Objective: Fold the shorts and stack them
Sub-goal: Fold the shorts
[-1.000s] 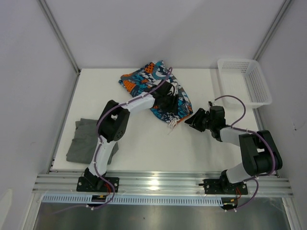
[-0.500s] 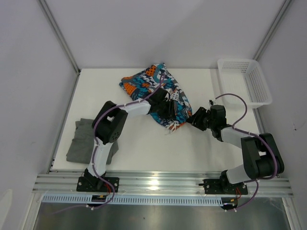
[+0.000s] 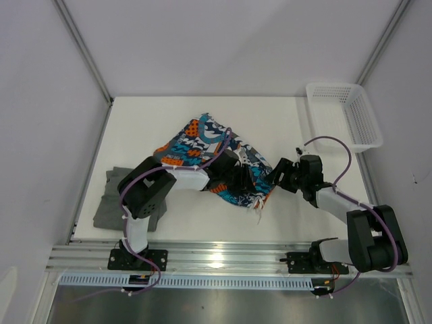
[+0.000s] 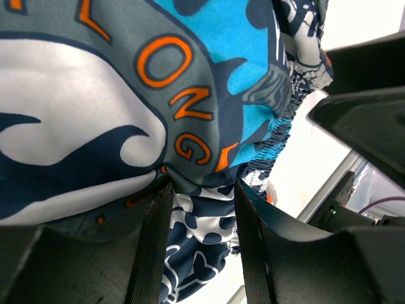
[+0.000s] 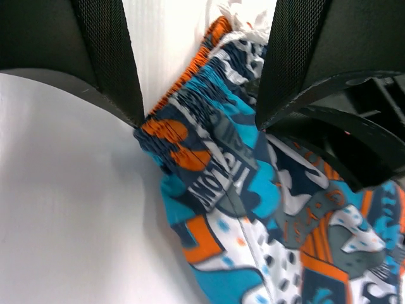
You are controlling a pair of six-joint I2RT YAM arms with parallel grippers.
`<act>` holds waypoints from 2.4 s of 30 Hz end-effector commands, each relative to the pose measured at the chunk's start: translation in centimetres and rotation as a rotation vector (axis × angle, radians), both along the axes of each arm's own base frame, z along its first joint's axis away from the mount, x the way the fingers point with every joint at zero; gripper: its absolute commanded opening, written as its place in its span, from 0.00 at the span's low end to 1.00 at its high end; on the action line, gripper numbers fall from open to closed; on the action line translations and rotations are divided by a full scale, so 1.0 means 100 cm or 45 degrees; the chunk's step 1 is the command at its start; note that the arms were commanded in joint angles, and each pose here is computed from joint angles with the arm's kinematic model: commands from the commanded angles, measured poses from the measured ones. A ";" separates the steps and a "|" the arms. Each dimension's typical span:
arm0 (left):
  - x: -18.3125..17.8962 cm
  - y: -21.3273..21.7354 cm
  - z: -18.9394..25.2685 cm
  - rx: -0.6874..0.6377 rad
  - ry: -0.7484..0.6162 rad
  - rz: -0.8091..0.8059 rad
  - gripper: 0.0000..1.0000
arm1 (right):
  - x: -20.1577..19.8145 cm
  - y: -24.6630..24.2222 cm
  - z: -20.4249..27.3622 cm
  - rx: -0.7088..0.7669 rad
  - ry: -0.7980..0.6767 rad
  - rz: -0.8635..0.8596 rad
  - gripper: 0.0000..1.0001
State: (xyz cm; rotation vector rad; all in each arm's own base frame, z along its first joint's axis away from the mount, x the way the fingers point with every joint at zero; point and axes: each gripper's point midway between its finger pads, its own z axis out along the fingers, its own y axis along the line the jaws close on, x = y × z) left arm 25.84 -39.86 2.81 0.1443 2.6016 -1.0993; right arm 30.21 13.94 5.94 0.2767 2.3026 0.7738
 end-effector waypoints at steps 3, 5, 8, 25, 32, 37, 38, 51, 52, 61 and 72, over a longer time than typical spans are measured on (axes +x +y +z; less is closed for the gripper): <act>0.004 0.011 -0.002 0.064 0.014 0.076 0.48 | -0.014 -0.003 -0.014 -0.024 0.043 0.039 0.74; 0.004 0.013 -0.004 0.072 0.011 0.085 0.48 | -0.015 -0.001 -0.015 0.000 0.031 0.041 0.74; 0.004 0.014 -0.004 0.071 0.006 0.091 0.48 | -0.017 -0.002 -0.020 0.006 0.051 0.033 0.74; -0.003 0.014 -0.008 0.037 0.014 0.036 0.49 | 0.002 0.010 -0.033 0.114 0.055 0.059 0.75; -0.007 0.002 -0.004 -0.060 0.024 -0.016 0.48 | -0.007 0.021 -0.039 0.180 0.097 0.113 0.75; -0.009 0.000 -0.005 -0.085 0.033 -0.026 0.48 | -0.021 0.029 -0.046 0.251 0.143 0.162 0.74; -0.010 0.000 -0.005 -0.088 0.032 -0.025 0.48 | -0.025 0.029 -0.048 0.260 0.154 0.164 0.74; -0.011 0.001 -0.005 -0.140 0.024 0.002 0.48 | -0.055 0.022 -0.044 0.304 0.214 0.075 0.71; -0.011 0.000 -0.004 -0.148 0.020 0.002 0.48 | -0.055 0.023 -0.044 0.309 0.214 0.071 0.71; -0.011 0.000 -0.002 -0.169 0.024 0.021 0.48 | -0.061 0.033 -0.041 0.385 0.214 0.039 0.73; -0.011 0.000 0.000 -0.187 0.027 0.037 0.48 | -0.069 0.045 -0.035 0.450 0.220 -0.057 0.71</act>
